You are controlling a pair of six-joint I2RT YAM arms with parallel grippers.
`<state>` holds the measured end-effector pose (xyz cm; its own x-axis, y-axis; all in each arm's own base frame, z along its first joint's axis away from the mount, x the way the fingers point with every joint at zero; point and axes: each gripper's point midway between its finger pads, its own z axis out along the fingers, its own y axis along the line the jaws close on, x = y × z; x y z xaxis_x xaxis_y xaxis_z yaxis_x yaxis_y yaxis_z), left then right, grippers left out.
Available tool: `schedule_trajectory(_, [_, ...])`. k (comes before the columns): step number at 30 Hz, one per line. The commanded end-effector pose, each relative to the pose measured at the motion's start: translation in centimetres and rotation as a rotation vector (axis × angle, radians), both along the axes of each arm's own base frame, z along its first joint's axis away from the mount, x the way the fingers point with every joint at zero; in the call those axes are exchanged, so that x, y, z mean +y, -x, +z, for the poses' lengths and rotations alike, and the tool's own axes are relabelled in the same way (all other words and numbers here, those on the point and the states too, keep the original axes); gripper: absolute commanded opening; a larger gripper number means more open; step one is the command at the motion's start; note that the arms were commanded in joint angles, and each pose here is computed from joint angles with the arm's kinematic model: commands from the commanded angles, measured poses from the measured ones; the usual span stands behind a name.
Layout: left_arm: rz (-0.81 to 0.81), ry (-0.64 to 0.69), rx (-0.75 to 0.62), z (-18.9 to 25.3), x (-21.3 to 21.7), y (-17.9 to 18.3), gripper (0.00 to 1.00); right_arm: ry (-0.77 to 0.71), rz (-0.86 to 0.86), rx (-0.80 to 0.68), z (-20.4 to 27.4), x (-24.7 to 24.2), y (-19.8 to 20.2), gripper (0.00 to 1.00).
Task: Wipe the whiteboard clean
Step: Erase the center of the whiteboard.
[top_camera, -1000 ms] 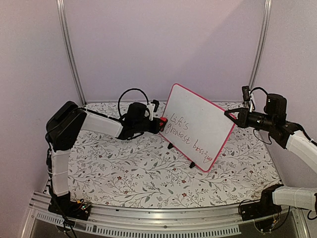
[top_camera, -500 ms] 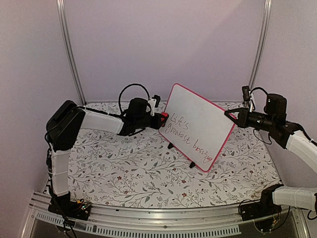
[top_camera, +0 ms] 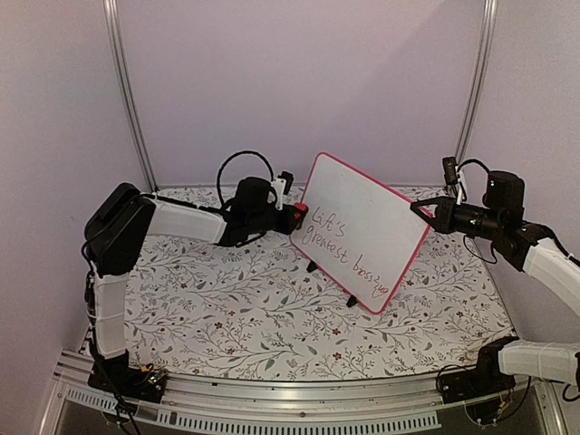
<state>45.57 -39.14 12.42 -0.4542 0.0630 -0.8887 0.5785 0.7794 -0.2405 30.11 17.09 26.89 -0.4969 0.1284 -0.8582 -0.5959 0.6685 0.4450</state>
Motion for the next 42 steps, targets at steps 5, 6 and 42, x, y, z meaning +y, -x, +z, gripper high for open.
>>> schedule_trajectory(5, [0.029,-0.059,0.027,-2.6,1.0,0.3,0.00,0.010,0.109,0.106,-2.5,1.5,1.8,0.00])
schedule_trajectory(6, [0.028,-0.056,0.026,-2.6,1.0,0.3,0.00,0.011,0.109,0.105,-2.5,1.5,1.8,0.00])
schedule_trajectory(42, [0.026,0.075,-0.034,1.0,0.9,-1.5,0.00,0.012,0.106,0.108,-2.7,1.5,2.0,0.00])
